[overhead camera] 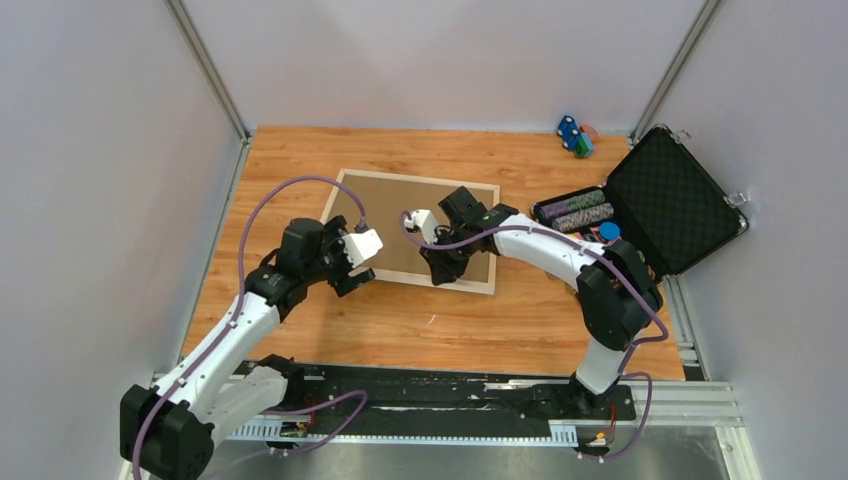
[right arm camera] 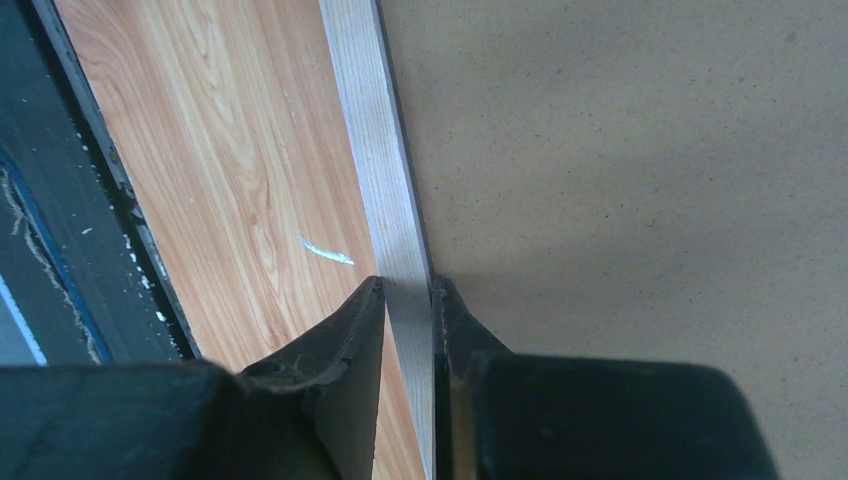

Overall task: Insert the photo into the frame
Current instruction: Turn over the photo frame at the center of the board.

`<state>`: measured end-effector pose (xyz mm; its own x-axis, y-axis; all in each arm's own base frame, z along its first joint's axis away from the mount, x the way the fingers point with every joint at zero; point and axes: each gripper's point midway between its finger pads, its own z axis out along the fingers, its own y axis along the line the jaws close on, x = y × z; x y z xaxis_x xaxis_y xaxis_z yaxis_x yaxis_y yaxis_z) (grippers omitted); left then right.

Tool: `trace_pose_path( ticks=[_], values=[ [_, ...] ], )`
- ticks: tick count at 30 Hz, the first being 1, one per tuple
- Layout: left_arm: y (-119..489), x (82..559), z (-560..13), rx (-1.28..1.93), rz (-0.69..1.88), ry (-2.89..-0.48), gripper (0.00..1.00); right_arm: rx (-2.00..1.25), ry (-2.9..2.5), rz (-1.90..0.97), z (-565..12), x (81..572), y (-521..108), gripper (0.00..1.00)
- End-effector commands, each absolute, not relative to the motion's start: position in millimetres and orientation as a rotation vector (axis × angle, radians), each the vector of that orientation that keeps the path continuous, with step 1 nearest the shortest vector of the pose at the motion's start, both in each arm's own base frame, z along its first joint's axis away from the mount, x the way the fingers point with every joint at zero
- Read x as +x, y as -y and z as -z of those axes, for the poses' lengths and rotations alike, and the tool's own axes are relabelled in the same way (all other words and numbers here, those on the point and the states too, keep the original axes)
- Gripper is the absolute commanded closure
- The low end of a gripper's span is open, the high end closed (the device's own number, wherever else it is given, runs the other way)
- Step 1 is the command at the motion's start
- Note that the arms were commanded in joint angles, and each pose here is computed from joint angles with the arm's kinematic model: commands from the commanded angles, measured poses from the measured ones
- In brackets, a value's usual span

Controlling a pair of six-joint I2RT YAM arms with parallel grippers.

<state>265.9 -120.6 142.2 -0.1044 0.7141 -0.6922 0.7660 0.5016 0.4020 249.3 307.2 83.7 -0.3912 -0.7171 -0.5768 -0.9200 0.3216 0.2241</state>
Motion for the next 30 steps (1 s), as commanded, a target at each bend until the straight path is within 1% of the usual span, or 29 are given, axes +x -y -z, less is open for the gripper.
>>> trace_pose_path(
  ticks=[1, 5, 10, 17, 22, 28, 30],
  values=[
    [138, 272, -170, 1.261, 0.057, -1.690, 0.00, -1.368, -2.165, -0.854, -124, 263, -321, 1.00],
    [148, 265, -170, 1.308, 0.052, -1.633, 0.00, -1.353, -2.167, -0.898, -137, 264, -322, 1.00],
    [156, 268, -157, 1.381, 0.023, -1.594, 0.00, -1.351, -2.158, -0.911, -152, 265, -323, 1.00],
    [166, 272, -145, 1.492, 0.001, -1.535, 0.00, -1.355, -2.168, -0.918, -158, 266, -322, 1.00],
    [166, 285, -137, 1.533, -0.077, -1.482, 0.00, -1.355, -2.171, -0.937, -161, 264, -321, 1.00],
    [156, 302, -122, 1.551, -0.210, -1.481, 0.00, -1.343, -2.174, -0.969, -170, 263, -318, 1.00],
    [153, 308, -121, 1.534, -0.248, -1.492, 0.03, -1.345, -2.171, -0.977, -171, 262, -317, 1.00]
  ],
)
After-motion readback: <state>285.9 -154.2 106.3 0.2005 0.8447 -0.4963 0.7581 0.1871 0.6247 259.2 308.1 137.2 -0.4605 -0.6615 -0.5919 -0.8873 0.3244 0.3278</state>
